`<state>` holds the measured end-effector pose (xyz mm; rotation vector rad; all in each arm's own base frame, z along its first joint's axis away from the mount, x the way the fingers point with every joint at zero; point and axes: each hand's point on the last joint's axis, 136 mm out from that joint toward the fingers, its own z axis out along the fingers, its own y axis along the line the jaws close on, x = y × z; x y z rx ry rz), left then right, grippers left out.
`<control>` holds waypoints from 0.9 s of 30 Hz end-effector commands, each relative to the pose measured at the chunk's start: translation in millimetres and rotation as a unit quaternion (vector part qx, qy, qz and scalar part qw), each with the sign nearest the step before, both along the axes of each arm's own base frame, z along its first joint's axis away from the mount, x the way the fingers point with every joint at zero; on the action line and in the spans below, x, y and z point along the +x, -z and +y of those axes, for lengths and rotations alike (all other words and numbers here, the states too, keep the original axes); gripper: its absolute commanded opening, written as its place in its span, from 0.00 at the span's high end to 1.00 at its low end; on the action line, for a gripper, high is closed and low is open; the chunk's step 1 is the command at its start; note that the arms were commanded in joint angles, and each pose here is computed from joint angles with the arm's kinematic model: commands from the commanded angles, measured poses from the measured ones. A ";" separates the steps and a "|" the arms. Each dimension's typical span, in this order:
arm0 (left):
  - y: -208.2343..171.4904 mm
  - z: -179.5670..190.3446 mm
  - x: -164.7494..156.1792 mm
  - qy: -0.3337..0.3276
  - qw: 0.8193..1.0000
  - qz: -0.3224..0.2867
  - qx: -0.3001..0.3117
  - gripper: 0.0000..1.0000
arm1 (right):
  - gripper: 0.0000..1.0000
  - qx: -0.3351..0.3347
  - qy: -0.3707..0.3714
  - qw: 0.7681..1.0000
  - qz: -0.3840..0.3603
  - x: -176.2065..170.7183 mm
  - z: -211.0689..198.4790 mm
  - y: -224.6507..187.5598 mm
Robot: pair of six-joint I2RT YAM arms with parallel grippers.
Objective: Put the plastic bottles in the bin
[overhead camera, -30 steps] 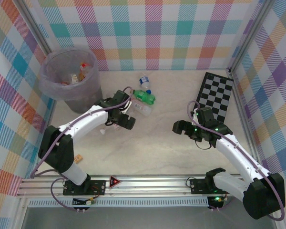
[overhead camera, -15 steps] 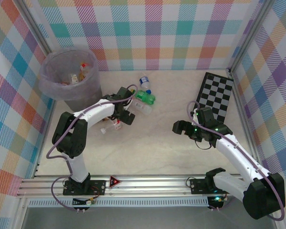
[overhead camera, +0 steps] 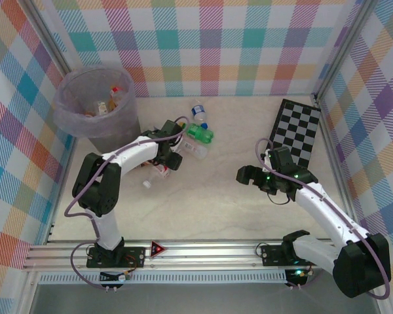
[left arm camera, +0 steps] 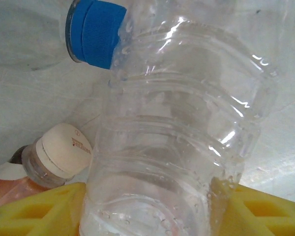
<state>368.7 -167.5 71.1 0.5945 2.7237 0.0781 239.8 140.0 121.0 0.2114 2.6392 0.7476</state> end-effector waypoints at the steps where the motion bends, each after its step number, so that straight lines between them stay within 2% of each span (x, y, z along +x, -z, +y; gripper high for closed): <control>1: -41.9 -6.1 -8.1 -0.011 0.999 -0.014 -0.043 0.39 | 0.04 0.006 -0.008 1.000 -0.008 2.5 2.1 -4.0; 8: -110.3 -22.1 -20.2 -0.017 0.992 -0.023 -0.123 0.38 | 0.04 0.007 -0.005 1.000 -0.006 2.0 2.0 -1.2; 16: -193.3 -29.7 -23.0 -0.029 0.975 -0.081 -0.206 0.40 | 0.04 0.008 -0.005 1.000 -0.006 0.7 2.0 1.0; 20: -235.1 -26.8 -20.5 -0.048 0.956 -0.115 -0.266 0.44 | 0.04 0.008 -0.005 1.000 -0.007 0.3 1.7 1.3; 23: -269.9 -24.8 -19.0 -0.052 0.935 -0.132 -0.324 0.46 | 0.04 0.010 -0.005 1.000 -0.008 -0.4 1.6 1.0; 27: -309.9 -1.3 -5.9 -0.087 0.902 -0.166 -0.390 0.51 | 0.04 0.010 -0.004 1.000 -0.010 -2.0 0.9 -0.1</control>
